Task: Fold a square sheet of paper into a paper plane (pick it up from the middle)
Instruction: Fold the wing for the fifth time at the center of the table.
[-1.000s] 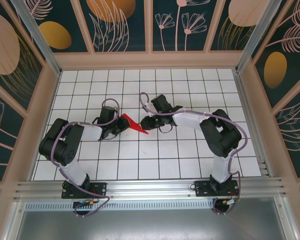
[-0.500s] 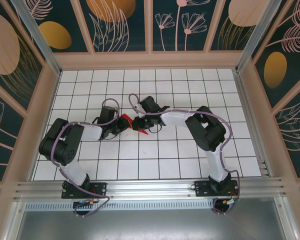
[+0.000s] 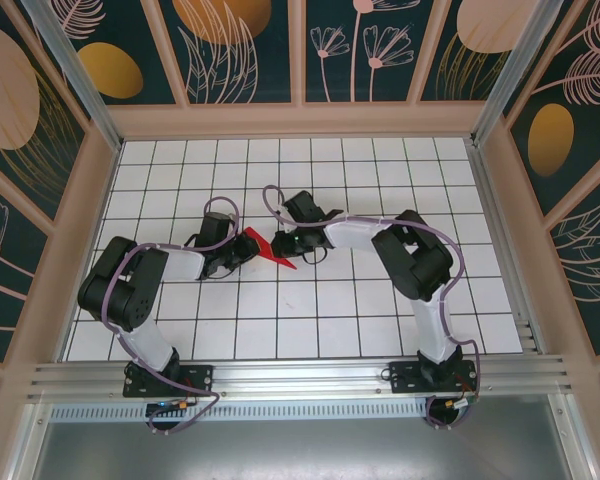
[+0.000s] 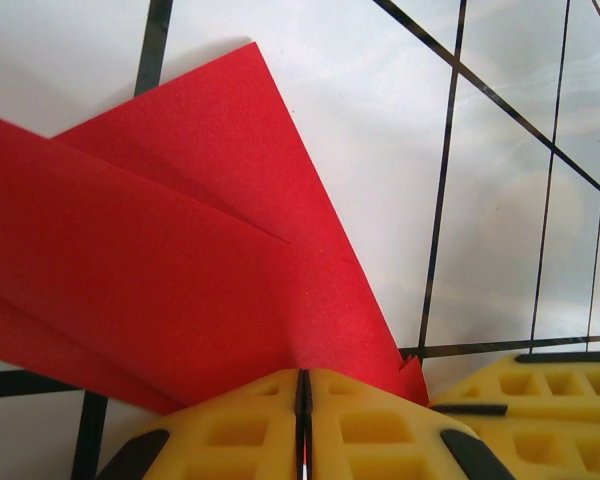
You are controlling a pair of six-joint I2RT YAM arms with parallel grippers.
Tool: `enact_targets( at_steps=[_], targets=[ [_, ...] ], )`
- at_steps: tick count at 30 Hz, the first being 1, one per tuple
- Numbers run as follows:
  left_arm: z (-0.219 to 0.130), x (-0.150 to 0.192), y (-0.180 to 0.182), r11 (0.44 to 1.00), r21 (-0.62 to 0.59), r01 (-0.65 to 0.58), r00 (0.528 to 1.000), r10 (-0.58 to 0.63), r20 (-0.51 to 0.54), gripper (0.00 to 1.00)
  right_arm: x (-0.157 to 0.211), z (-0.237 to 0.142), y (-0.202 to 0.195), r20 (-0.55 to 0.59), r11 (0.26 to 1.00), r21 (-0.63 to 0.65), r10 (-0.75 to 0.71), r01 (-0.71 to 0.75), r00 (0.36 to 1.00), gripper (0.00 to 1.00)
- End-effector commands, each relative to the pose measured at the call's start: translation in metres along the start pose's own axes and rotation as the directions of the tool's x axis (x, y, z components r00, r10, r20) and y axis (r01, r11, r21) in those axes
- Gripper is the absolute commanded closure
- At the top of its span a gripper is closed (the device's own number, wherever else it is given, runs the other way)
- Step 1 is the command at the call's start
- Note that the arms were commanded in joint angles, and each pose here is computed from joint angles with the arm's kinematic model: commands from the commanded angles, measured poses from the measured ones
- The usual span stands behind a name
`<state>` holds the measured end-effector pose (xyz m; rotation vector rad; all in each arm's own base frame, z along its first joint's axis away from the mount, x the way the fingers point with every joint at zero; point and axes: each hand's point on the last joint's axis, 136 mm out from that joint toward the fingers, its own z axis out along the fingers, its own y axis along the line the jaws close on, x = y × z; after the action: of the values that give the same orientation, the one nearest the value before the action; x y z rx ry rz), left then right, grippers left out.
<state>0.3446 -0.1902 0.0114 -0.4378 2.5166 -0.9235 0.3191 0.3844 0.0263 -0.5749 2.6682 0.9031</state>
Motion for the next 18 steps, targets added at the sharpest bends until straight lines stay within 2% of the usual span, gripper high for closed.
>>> enact_targets(
  at_steps=[1, 4, 7, 10, 13, 18],
  targets=[
    [0.015, 0.023, 0.050, 0.985, -0.171, 0.012, 0.998, -0.023, -0.061, 0.89, -0.001, -0.008, -0.002, 0.004, 1.000, 0.028, -0.009, 0.009, 1.000, 0.87],
    [0.014, 0.023, 0.050, 0.985, -0.174, 0.013, 0.998, -0.024, -0.061, 0.89, -0.011, -0.024, 0.017, 0.050, 0.999, -0.005, -0.045, 0.045, 0.998, 0.86],
    [0.014, 0.021, 0.048, 0.985, -0.173, 0.015, 0.998, -0.025, -0.057, 0.89, -0.014, -0.035, 0.021, 0.079, 0.997, 0.029, -0.072, 0.069, 0.994, 0.79],
    [0.014, 0.021, 0.048, 0.985, -0.171, 0.012, 0.998, -0.022, -0.059, 0.89, -0.004, -0.034, 0.009, 0.061, 0.995, 0.066, -0.075, 0.071, 0.995, 0.72],
    [0.014, 0.020, 0.048, 0.985, -0.173, 0.009, 0.998, -0.020, -0.061, 0.89, 0.012, -0.031, 0.005, 0.020, 0.993, 0.048, -0.106, 0.105, 0.994, 0.65],
    [0.014, 0.019, 0.047, 0.985, -0.171, 0.006, 0.998, -0.017, -0.060, 0.89, 0.028, -0.031, 0.013, -0.016, 0.983, -0.039, -0.181, 0.180, 0.983, 0.63]
  ],
)
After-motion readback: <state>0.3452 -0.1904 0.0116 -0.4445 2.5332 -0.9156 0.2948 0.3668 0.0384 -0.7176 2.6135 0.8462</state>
